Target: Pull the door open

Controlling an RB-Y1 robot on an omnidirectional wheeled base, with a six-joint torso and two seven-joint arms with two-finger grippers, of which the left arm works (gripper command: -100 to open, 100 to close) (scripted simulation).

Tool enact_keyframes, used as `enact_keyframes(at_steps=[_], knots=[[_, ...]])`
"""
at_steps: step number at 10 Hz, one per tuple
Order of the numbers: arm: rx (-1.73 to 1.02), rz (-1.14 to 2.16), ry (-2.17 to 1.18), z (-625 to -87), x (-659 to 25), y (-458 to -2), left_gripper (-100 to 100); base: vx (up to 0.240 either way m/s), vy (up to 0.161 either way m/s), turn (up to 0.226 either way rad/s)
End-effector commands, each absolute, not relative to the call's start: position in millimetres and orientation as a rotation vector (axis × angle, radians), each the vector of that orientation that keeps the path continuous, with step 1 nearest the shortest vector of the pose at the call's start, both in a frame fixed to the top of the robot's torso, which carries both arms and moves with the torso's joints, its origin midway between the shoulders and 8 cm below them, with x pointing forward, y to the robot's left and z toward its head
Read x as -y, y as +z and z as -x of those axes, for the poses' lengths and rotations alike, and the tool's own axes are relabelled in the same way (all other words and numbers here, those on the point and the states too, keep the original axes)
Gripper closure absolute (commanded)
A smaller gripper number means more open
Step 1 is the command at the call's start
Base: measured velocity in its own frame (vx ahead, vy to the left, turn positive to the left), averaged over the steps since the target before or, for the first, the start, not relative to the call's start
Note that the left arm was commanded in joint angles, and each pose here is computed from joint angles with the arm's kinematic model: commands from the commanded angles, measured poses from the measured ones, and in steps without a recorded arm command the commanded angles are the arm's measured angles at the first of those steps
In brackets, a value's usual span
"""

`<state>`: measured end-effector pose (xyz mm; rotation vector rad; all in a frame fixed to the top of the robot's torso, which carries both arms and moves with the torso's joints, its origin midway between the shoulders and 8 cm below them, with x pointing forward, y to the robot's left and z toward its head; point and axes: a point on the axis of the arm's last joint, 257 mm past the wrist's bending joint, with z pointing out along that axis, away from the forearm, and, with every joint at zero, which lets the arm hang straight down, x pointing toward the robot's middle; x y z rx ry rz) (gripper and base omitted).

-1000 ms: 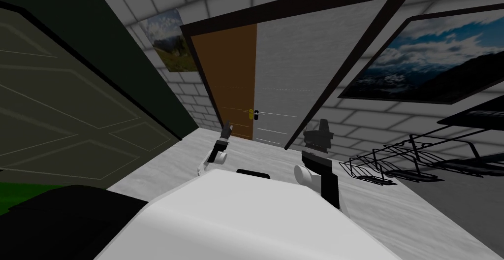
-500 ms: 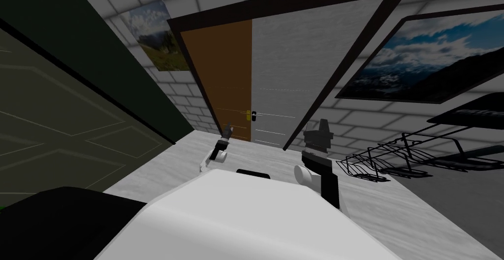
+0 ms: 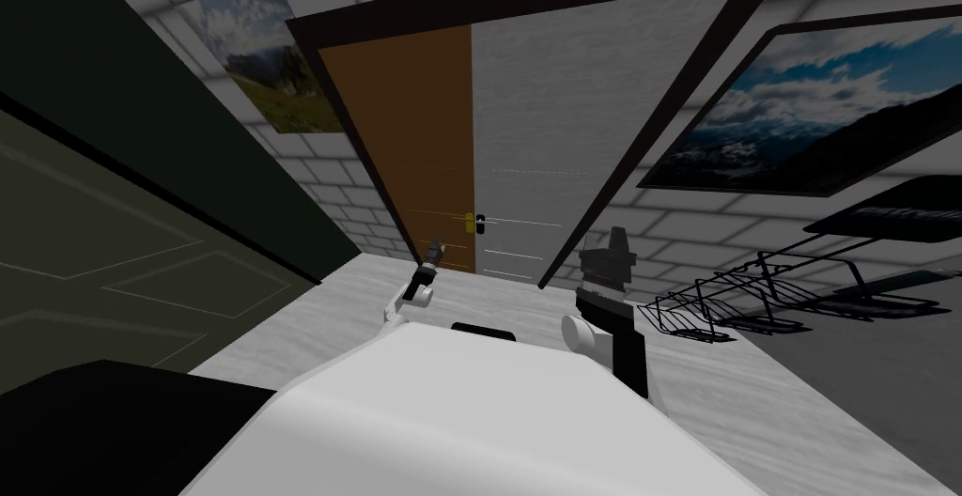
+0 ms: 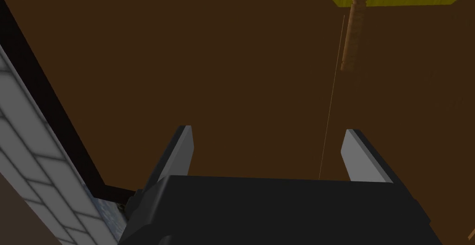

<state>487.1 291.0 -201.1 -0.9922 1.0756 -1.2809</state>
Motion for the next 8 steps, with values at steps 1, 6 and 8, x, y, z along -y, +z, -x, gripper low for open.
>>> enact_keyframes(at_steps=[1,6,8], knots=[[-1.09,1.017,-1.273,-491.8,-296.1,-210.5,-100,0.11,-0.006,-0.065],[-1.125,1.088,-1.244,-505.2,-313.4,-240.3,-100,0.097,-0.005,-0.061],[-1.136,1.115,-1.232,-509.6,-320.4,-250.8,-100,0.11,0.003,-0.055]])
